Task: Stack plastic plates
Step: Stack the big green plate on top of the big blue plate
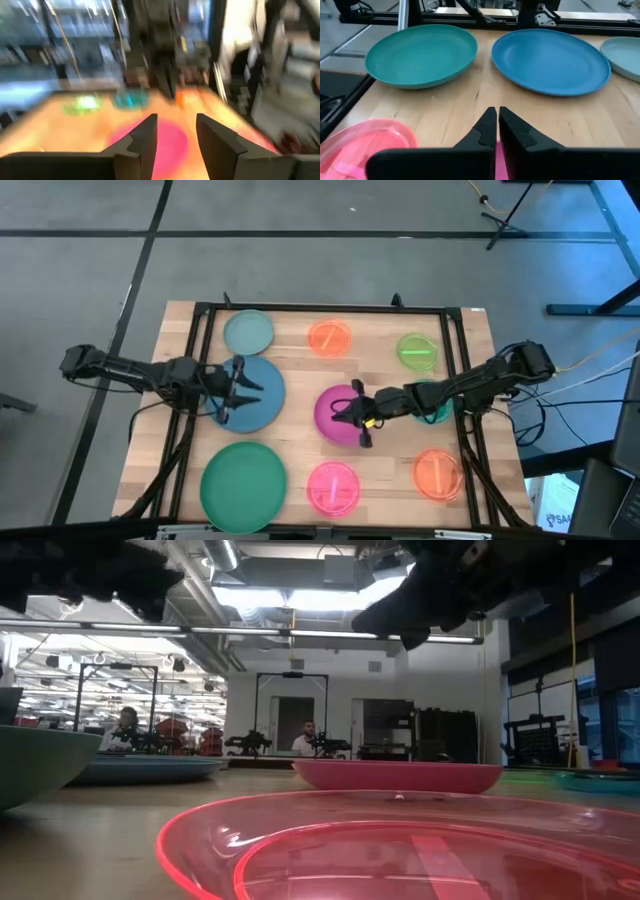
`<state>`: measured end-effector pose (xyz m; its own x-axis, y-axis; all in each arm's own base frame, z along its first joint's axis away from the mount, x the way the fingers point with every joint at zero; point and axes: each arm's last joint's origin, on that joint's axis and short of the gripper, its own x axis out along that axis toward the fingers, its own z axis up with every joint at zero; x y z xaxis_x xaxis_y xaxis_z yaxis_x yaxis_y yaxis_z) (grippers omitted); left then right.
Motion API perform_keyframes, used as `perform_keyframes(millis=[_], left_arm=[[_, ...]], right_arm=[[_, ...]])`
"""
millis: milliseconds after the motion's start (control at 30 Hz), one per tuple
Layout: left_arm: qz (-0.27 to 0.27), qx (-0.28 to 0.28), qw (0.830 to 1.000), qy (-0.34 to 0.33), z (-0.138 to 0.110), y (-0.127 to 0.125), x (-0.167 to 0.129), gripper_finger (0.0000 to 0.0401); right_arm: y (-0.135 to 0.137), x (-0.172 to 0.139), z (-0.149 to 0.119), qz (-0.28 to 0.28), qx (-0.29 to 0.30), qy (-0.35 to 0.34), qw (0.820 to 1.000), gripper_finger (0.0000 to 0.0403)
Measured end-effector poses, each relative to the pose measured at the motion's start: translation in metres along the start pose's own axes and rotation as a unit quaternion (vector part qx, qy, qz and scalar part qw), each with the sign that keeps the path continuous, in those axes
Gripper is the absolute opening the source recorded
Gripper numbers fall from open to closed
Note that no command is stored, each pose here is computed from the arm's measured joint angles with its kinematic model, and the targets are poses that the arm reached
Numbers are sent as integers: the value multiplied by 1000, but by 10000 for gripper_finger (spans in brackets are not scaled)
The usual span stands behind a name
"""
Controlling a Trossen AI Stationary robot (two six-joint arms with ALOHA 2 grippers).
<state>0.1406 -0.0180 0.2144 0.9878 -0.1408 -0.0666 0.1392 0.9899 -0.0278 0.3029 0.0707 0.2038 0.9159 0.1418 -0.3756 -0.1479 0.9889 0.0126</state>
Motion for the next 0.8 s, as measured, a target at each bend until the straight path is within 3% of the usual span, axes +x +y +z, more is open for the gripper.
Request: perform_keyframes(millis=[133,267,500,800], left_arm=[[-31,-61,994,86,2,-12,11,129],[-48,-123,977,167,-4,-27,16,129],[-3,-111,946,304,-11,-50,23,129],[-1,-95,912,398,-37,-74,35,129]], right_arm=[[9,0,4,9,-2,19,1000,14],[27,-2,8,38,-3,13,999,14],[53,-6,18,40,-30,-8,999,14],[54,-6,15,32,-35,10,999,14]])
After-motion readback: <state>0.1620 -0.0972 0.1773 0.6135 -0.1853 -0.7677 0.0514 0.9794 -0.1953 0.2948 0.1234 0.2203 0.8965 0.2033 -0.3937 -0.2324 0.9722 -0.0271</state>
